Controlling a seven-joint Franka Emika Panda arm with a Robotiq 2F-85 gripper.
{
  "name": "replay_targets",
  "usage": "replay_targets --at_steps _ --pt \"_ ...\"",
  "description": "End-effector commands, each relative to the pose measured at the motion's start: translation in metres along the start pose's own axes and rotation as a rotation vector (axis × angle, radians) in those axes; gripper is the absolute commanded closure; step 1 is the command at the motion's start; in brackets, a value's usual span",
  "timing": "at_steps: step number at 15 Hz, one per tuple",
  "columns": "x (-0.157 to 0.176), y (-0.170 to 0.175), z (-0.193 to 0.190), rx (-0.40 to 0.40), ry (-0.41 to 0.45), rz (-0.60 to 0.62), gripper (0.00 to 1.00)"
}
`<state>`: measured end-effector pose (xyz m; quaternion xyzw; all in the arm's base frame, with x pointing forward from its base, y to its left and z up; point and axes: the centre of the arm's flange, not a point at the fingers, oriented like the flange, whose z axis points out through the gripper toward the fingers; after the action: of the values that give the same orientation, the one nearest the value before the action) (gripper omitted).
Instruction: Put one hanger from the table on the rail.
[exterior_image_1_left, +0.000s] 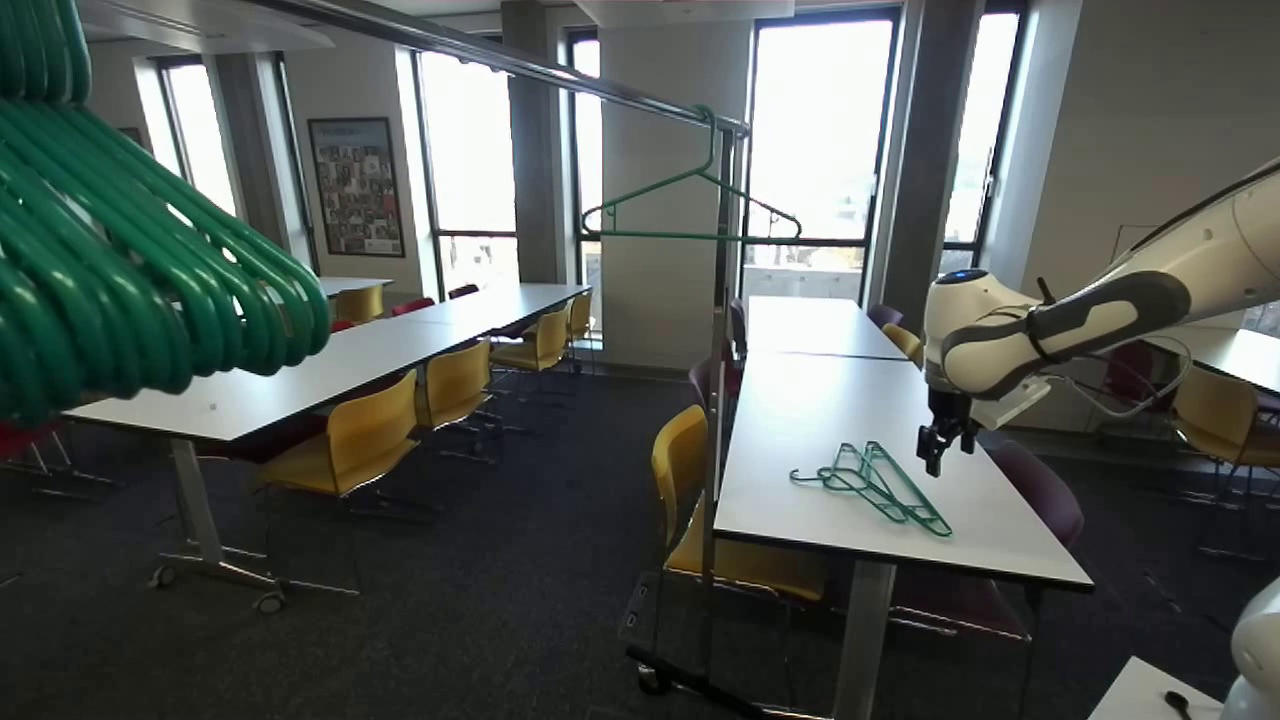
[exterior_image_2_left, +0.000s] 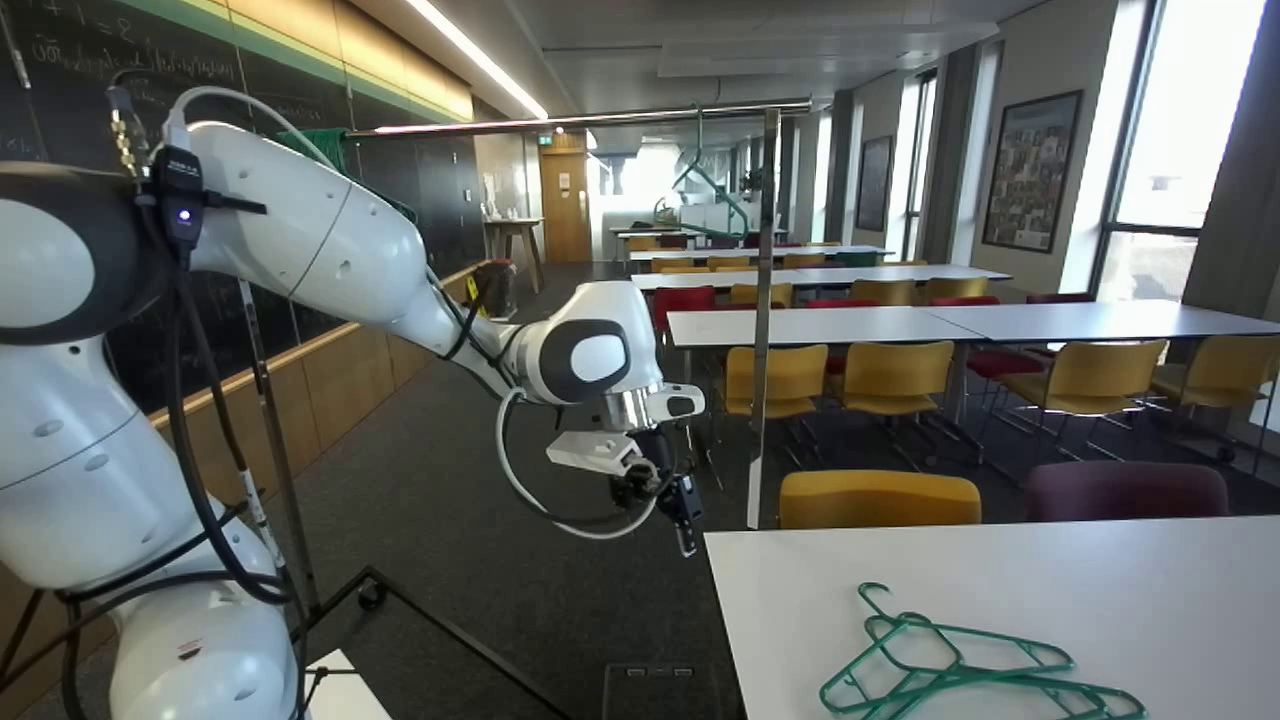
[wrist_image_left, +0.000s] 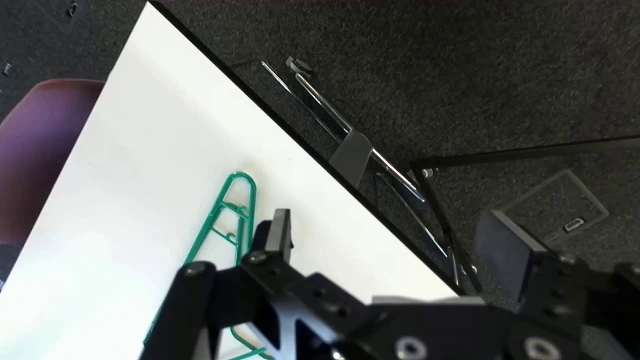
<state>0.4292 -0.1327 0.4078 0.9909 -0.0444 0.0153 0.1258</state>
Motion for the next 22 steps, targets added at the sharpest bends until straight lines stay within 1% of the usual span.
replay_targets --at_steps 1,3,4,5,7,16,17,18,19,22 --pt "0.032 0.035 0.039 0.042 0.021 0.027 0.0" --pt "0.04 0.05 0.059 0.053 0.009 0.06 0.0" --pt "0.045 0.054 0.065 0.053 0.002 0.104 0.0" --pt "0.022 0.038 0.057 0.039 -0.005 0.074 0.0" --pt "0.025 0.04 0.068 0.04 -0.024 0.077 0.0" --pt "0.026 0.037 0.064 0.04 -0.016 0.073 0.0" --pt "0.027 0.041 0.066 0.056 -0.02 0.047 0.0" --pt "0.029 0.043 0.068 0.071 -0.013 0.038 0.0" --pt "0.033 0.047 0.07 0.073 0.019 0.03 0.0" --pt "0.045 0.056 0.074 0.104 0.076 0.026 0.0"
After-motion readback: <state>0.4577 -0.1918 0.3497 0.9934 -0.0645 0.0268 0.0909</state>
